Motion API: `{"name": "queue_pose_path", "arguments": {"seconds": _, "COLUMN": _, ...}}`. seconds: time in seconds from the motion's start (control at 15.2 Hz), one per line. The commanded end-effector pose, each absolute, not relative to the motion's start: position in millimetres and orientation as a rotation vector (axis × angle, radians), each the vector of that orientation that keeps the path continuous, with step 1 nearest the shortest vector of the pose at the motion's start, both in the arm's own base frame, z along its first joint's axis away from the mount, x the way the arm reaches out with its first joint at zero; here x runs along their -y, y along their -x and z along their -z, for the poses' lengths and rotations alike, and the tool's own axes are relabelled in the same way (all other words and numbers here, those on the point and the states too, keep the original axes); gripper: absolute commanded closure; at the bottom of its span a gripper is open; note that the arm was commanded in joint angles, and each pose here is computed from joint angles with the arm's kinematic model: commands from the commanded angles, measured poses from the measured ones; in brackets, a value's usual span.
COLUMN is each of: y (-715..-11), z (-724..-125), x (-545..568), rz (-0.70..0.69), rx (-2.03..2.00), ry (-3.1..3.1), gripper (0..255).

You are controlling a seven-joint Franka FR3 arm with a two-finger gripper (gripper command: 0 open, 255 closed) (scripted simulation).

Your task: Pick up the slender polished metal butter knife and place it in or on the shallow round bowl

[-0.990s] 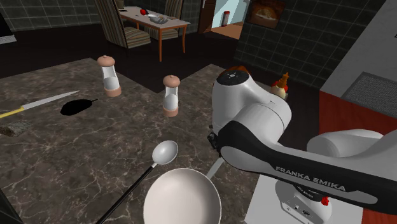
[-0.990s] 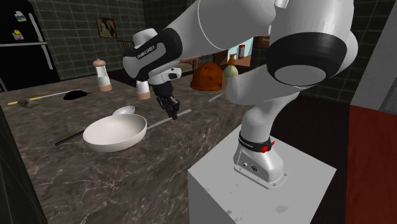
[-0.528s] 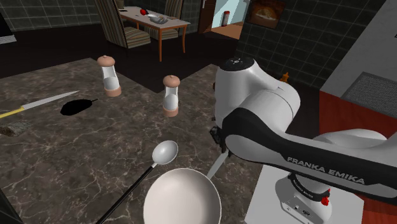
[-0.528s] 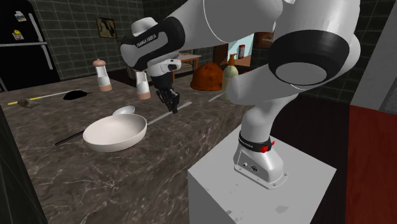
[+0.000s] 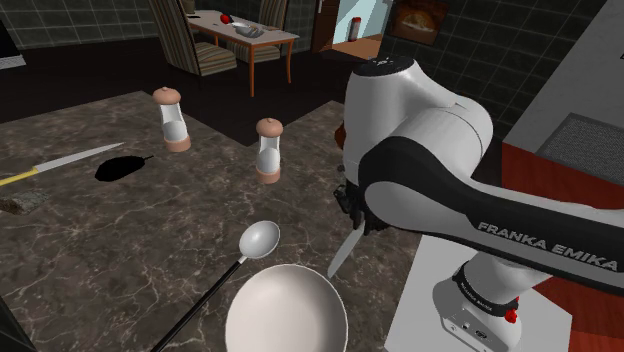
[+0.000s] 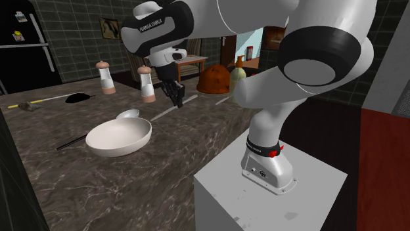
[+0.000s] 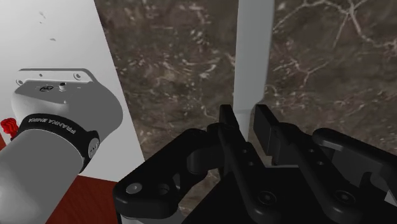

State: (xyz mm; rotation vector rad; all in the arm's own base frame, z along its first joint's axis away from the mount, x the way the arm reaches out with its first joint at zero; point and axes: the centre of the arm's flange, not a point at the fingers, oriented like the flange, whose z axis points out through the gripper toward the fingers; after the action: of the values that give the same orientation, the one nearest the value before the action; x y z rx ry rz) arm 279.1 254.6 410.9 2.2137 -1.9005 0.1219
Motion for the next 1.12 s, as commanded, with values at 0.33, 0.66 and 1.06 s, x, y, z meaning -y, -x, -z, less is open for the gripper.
{"name": "queue_pose_path", "arguments": {"seconds": 0.33, "y": -279.1, "z": -447.5, "x": -254.6, "rz": -0.122, "rx": 1.9, "ry": -2.213, "gripper": 255}}
{"name": "queue_pose_path", "arguments": {"seconds": 0.66, "y": -277.3, "z": -466.1, "x": -267.6, "rz": -0.122, "rx": 1.9, "ry": -2.213, "gripper": 255}}
{"name": "queue_pose_path", "arguments": {"seconds": 1.06, "y": -266.7, "z": -469.9, "x": -346.0, "rz": -0.122, "rx": 1.9, "ry": -2.213, "gripper": 255}}
